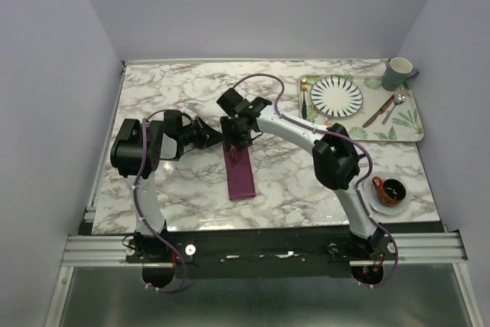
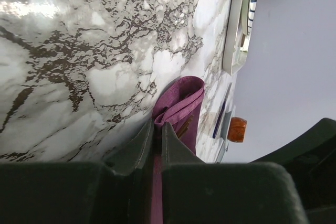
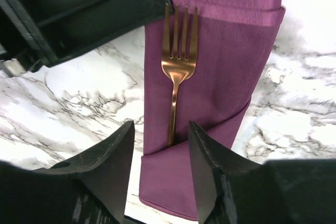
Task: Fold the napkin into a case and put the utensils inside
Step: Insert the fork into the folded napkin.
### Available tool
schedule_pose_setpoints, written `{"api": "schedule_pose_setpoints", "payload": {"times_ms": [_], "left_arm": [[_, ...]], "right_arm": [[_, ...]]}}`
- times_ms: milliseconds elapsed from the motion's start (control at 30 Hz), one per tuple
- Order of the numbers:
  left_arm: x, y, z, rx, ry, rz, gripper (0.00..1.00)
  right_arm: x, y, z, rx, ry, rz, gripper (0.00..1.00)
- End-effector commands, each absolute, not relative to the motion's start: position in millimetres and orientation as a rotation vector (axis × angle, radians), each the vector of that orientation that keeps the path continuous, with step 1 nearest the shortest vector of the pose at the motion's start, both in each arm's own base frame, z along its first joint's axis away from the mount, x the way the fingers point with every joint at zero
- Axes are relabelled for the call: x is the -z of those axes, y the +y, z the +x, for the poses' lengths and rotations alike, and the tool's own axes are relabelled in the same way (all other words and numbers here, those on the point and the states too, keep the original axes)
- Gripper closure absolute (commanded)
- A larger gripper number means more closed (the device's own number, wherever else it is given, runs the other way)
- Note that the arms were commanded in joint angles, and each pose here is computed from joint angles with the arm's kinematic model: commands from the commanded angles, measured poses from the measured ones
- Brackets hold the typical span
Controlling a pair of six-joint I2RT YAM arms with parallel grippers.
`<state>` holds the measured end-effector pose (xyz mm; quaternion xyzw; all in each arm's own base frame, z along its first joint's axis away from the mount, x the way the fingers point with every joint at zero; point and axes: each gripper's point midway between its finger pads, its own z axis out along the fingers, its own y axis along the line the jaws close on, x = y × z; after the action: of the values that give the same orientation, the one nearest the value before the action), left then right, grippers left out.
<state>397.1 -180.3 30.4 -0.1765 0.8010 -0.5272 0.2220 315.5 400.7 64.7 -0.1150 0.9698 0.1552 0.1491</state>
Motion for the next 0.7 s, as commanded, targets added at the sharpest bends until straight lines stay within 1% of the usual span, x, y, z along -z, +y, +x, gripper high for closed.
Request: {"api": "schedule_pose_setpoints", "payload": {"times_ms": [0, 33, 67, 100, 133, 167, 267, 333, 433, 500, 533, 567, 600, 633, 667], "left_arm": [[-25.6, -172.9, 406.8, 1.38, 2.198, -0.495, 0.76], [-26.8, -172.5, 407.7, 1.38, 2.196, -0.494, 0.73], [-30.0, -172.5, 409.5, 1.38, 2.19, -0.491, 0.63], [-32.3, -172.6, 410.7, 1.38, 2.187, -0.489, 0.59], [-36.1, -172.3, 412.5, 1.376, 2.179, -0.482, 0.54], [-37.6, -172.2, 413.6, 1.373, 2.176, -0.478, 0.45], [-42.4, -170.0, 418.4, 1.351, 2.172, -0.477, 0.34], [-46.1, -165.7, 422.8, 1.34, 2.162, -0.488, 0.33], [-54.3, -156.2, 431.0, 1.316, 2.139, -0.501, 0.31], [-62.2, -146.5, 437.2, 1.279, 2.123, -0.489, 0.3], [-66.3, -142.3, 439.5, 1.266, 2.116, -0.476, 0.3], [-75.6, -127.9, 444.5, 1.234, 2.091, -0.465, 0.3], [-76.7, -123.2, 443.8, 1.197, 2.113, -0.408, 0.3], [-80.0, -117.7, 443.9, 1.164, 2.117, -0.362, 0.3], [-90.2, -110.0, 444.1, 1.132, 2.108, -0.317, 0.3]], "right_arm": [[-114.8, 410.5, 335.6, -0.497, 2.616, -0.364, 0.43], [-118.6, 412.1, 335.6, -0.512, 2.606, -0.375, 0.42], [-120.4, 409.9, 339.0, -0.509, 2.594, -0.385, 0.39], [-129.2, 409.5, 339.9, -0.523, 2.572, -0.392, 0.37], [-129.9, 407.8, 339.0, -0.524, 2.569, -0.408, 0.34], [-132.8, 404.6, 343.4, -0.523, 2.553, -0.415, 0.28], [-147.7, 389.8, 353.0, -0.523, 2.51, -0.423, 0.23], [-165.0, 378.9, 358.0, -0.526, 2.466, -0.426, 0.22], [-168.9, 351.1, 368.5, -0.493, 2.446, -0.443, 0.2], [-176.6, 324.5, 371.2, -0.48, 2.419, -0.519, 0.18], [-179.7, 320.6, 366.5, -0.531, 2.406, -0.599, 0.17], [-188.2, 295.5, 370.2, -0.502, 2.365, -0.698, 0.17], [-183.9, 280.7, 363.6, -0.511, 2.367, -0.781, 0.13], [-186.1, 274.7, 351.9, -0.6, 2.338, -0.905, 0.13], [-184.2, 244.9, 349.9, -0.58, 2.356, -0.947, 0.12]]}}
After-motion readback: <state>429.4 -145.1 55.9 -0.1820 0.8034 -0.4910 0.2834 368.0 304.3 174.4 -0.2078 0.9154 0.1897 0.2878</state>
